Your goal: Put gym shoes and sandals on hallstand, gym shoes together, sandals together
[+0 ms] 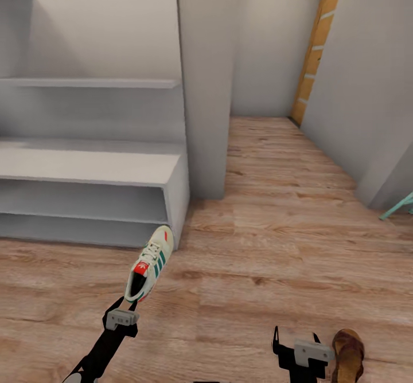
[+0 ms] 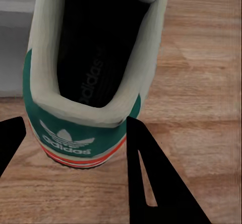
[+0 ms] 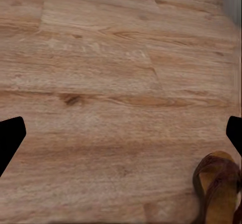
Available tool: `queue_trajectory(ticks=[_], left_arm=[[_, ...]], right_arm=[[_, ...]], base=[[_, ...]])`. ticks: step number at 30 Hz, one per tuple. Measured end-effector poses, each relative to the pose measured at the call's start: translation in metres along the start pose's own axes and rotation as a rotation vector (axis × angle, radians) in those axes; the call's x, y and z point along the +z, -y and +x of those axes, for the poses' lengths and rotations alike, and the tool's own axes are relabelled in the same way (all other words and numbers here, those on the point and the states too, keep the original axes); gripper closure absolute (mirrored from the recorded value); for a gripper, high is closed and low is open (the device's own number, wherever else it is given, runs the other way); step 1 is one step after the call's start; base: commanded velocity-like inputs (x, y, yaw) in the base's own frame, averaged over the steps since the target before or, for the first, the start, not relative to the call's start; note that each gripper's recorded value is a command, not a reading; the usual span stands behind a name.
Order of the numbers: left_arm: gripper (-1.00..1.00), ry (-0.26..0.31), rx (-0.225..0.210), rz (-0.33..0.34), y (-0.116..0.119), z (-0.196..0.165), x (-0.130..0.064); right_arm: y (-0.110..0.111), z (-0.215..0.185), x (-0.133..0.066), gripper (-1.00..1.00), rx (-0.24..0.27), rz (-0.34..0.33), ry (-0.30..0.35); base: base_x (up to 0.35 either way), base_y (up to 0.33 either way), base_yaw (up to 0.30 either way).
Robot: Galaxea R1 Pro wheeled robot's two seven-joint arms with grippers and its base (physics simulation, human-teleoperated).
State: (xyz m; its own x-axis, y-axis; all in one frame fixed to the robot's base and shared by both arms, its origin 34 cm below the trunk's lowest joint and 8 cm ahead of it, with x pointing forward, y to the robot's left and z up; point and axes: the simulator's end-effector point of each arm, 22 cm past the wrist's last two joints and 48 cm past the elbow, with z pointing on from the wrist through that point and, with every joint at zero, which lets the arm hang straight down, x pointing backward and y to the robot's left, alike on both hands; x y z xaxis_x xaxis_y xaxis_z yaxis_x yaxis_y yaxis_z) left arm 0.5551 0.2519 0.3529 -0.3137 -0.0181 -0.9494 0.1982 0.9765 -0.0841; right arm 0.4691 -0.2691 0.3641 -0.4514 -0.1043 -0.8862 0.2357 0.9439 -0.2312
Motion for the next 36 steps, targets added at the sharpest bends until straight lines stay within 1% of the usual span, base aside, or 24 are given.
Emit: queue_trajectory(ticks=[36], left_arm=[[1.0, -0.002, -0.001, 0.003, 0.0023, 0.0011, 0.0001]], right_arm=[[0.0007, -0.0001, 0.0003, -1.0, -0.001, 0.001, 0.0]], base=[[0.0, 0.0, -0.284]])
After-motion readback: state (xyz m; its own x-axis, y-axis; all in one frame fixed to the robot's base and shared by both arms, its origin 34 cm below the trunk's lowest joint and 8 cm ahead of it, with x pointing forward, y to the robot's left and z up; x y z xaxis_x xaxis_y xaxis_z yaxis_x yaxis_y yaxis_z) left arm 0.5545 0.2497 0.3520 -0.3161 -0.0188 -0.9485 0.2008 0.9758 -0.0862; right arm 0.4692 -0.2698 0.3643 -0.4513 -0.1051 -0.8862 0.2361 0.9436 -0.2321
